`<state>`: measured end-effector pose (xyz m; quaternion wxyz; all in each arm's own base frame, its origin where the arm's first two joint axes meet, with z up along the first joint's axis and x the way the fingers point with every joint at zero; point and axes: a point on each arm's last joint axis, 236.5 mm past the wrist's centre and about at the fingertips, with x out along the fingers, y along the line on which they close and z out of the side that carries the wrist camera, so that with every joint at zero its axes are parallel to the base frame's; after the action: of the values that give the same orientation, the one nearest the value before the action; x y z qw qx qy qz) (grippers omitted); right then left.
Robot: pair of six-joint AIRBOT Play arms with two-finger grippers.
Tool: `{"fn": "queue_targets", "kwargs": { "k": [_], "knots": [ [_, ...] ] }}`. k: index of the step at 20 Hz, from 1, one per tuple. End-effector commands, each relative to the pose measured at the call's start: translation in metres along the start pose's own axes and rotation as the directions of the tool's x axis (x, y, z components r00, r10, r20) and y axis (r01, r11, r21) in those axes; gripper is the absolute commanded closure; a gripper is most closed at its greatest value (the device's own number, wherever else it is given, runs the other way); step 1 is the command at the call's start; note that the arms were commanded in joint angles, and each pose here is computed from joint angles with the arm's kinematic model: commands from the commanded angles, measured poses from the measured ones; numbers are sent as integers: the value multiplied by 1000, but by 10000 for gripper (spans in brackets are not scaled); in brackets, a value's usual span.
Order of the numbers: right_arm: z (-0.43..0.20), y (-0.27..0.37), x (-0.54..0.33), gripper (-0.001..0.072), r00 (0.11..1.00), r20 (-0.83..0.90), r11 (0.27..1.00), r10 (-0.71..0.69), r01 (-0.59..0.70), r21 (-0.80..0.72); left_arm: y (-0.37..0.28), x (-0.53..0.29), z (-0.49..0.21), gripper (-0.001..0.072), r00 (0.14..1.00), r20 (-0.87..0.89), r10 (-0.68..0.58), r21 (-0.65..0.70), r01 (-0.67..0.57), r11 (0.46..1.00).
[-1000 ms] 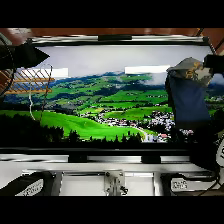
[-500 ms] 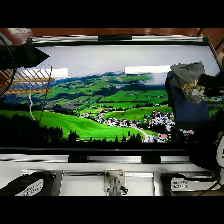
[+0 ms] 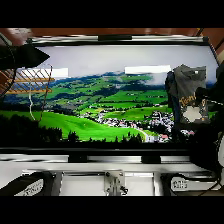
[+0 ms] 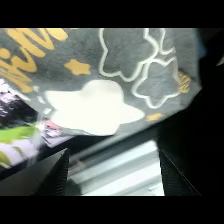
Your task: Fold the shirts.
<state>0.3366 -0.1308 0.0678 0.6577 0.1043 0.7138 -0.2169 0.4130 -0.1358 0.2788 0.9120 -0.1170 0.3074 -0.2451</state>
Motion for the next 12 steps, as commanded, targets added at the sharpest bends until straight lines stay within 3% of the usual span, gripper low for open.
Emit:
{"fn": "queue_targets", "kwargs": {
  "k": [1, 3, 5, 6, 7, 8, 10, 12],
  "knots": [
    [17, -31, -38, 60, 986, 137, 995, -93, 88, 37, 10, 16, -14, 674, 998, -66, 5, 25, -4, 1000],
    [55, -15, -91, 67, 926, 377, 1000, 5, -15, 23, 33, 38, -38, 675, 983, -168, 70, 59, -61, 996],
    [87, 47, -150, 67, 784, 586, 979, 205, -170, -115, 74, 63, -68, 675, 929, -282, 241, 132, -211, 968],
    [91, 87, -169, 67, 721, 629, 957, 290, -209, -201, 93, 73, -88, 675, 876, -351, 330, 179, -283, 942],
    [86, 122, -172, 67, 706, 629, 943, 325, -194, -270, 105, 82, -110, 674, 812, -430, 395, 226, -327, 918],
    [77, 153, -160, 67, 736, 598, 938, 319, -155, -310, 111, 89, -131, 627, 752, -502, 427, 269, -334, 903],
    [48, 216, -115, 67, 824, 417, 900, 384, -233, -367, 107, 102, -167, -1, 661, -614, 431, 302, -308, 902],
    [10, 265, -82, 67, 858, 185, 816, 479, -358, -453, 103, 109, -189, -13, 608, -672, 424, 295, -306, 905]
  ]
}}
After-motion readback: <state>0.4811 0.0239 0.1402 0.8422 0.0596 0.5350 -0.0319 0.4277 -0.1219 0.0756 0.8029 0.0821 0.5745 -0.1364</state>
